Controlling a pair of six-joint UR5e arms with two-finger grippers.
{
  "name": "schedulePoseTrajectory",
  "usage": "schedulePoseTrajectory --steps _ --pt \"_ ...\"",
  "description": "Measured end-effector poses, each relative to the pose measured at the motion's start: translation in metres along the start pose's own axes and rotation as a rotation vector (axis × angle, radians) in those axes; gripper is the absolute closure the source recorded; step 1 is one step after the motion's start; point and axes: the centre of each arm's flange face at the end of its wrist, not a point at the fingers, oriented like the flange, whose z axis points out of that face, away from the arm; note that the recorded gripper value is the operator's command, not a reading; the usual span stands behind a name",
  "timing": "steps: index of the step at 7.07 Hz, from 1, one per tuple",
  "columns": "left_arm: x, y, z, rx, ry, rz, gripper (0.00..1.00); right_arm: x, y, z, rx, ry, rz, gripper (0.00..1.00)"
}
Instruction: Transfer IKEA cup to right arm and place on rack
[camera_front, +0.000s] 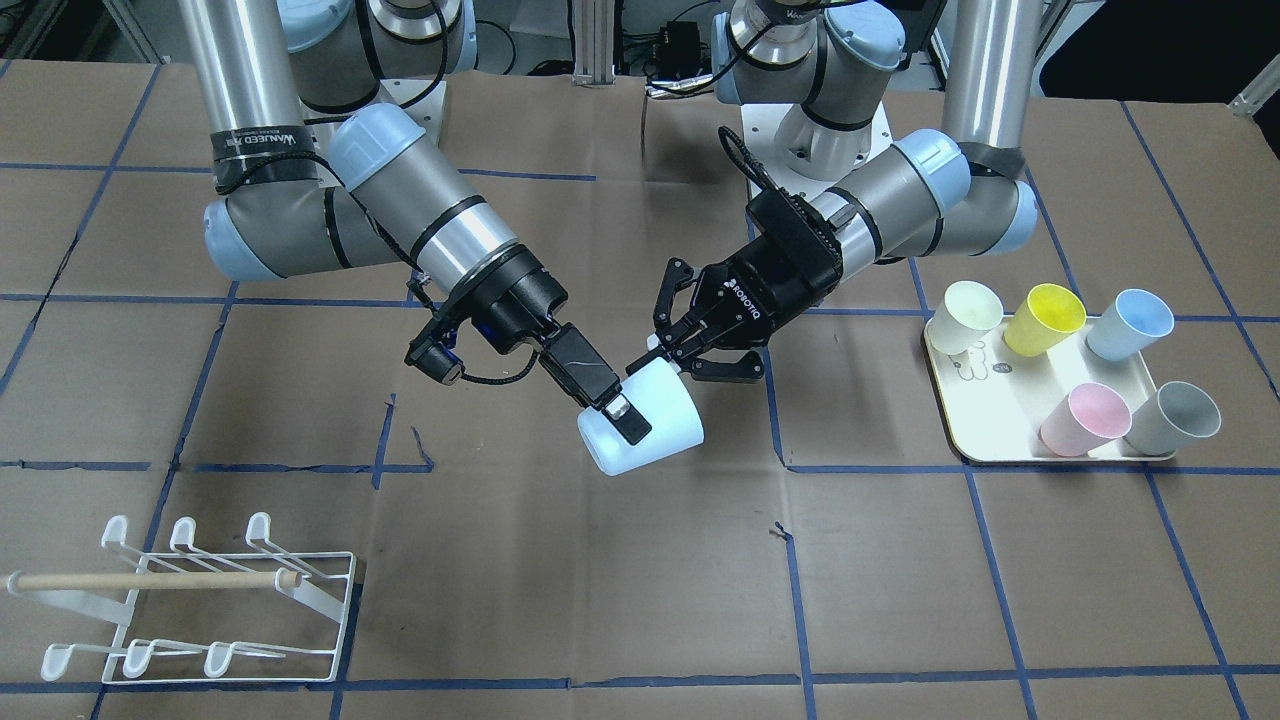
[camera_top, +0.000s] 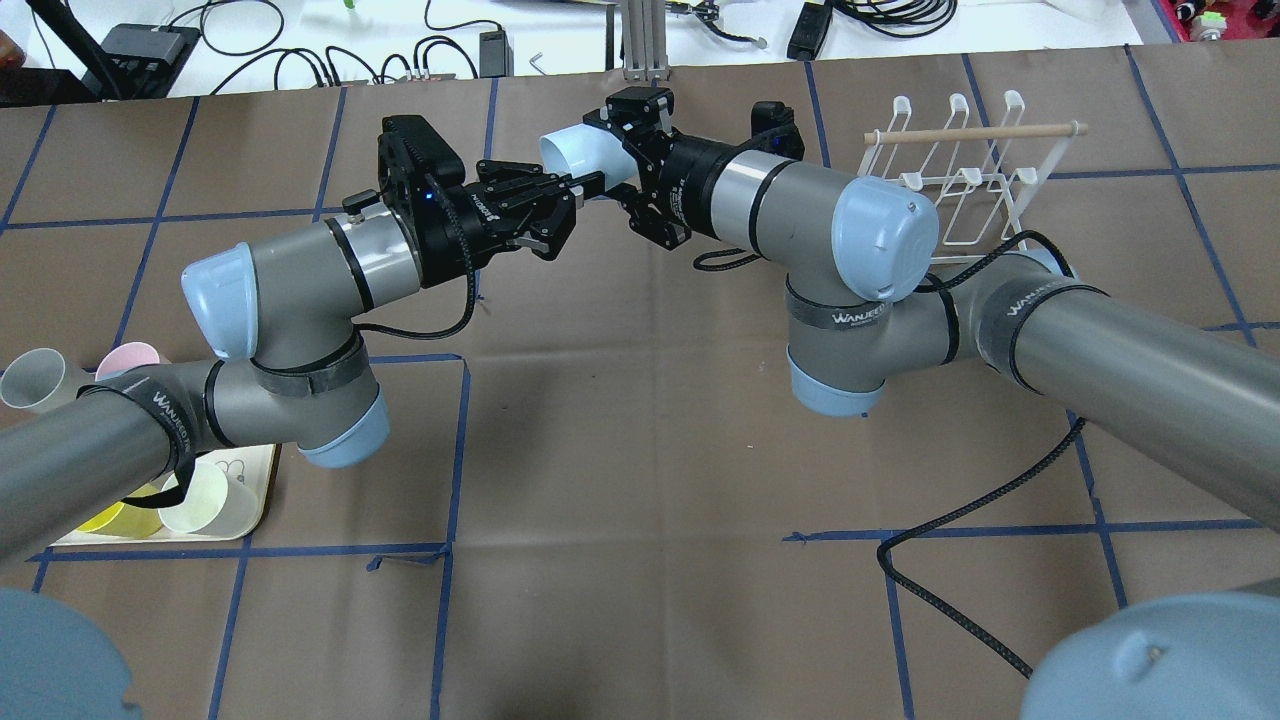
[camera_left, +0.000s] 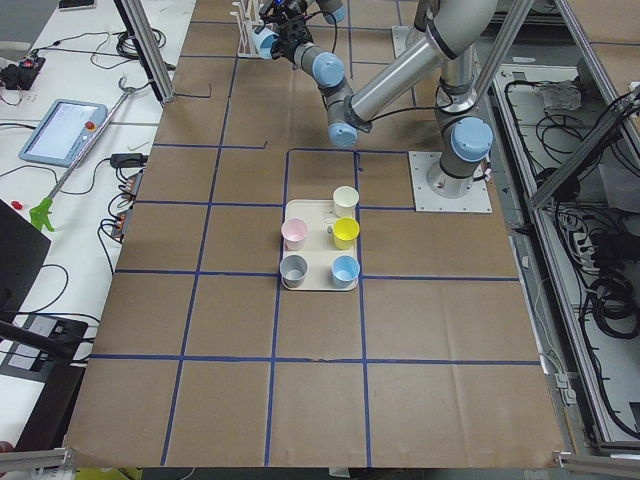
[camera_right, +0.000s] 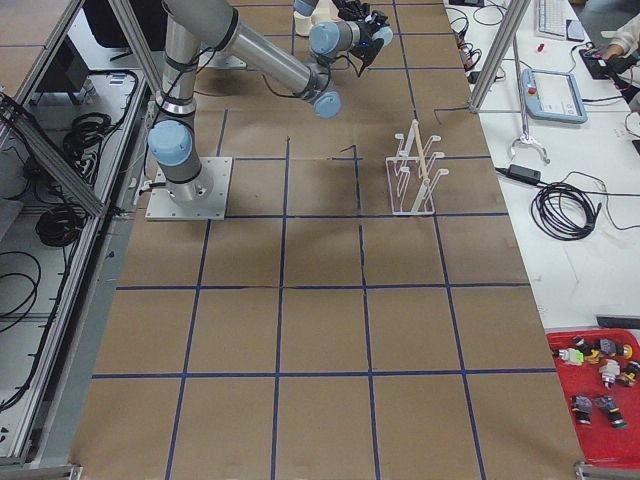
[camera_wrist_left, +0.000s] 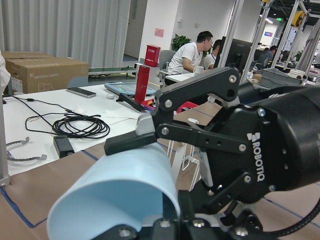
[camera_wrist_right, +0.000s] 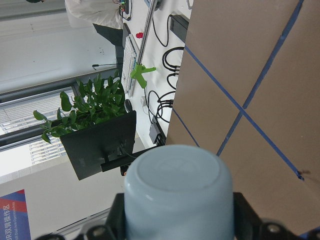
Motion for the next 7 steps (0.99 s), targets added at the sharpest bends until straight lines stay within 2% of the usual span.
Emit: schedulePoseTrajectory --steps 1,2,3,4,5,7 --pt "0.000 0.000 0.000 0.000 -0.003 0.000 0.52 0.000 0.000 0.000 0.000 0.000 0.000 0.44" --pt "-0.002 0.000 0.000 -0.003 -0.016 -0.001 0.39 0.000 0.001 0.000 -0.002 0.000 0.000 0.45" --pt "-0.004 0.001 0.000 -0.007 -0.030 -0.006 0.15 0.000 0.001 0.000 -0.002 -0.001 -0.001 0.48" --pt "-0.005 0.001 0.000 -0.009 -0.037 -0.011 0.02 -0.001 0.001 -0.001 -0.002 -0.002 -0.001 0.50" --pt "-0.005 0.001 0.000 -0.009 -0.041 -0.013 0.02 -0.001 0.001 -0.001 -0.003 -0.003 -0.001 0.53" --pt "-0.012 -0.002 -0.009 0.005 -0.064 -0.006 0.01 -0.001 0.001 0.000 -0.006 -0.003 0.000 0.67"
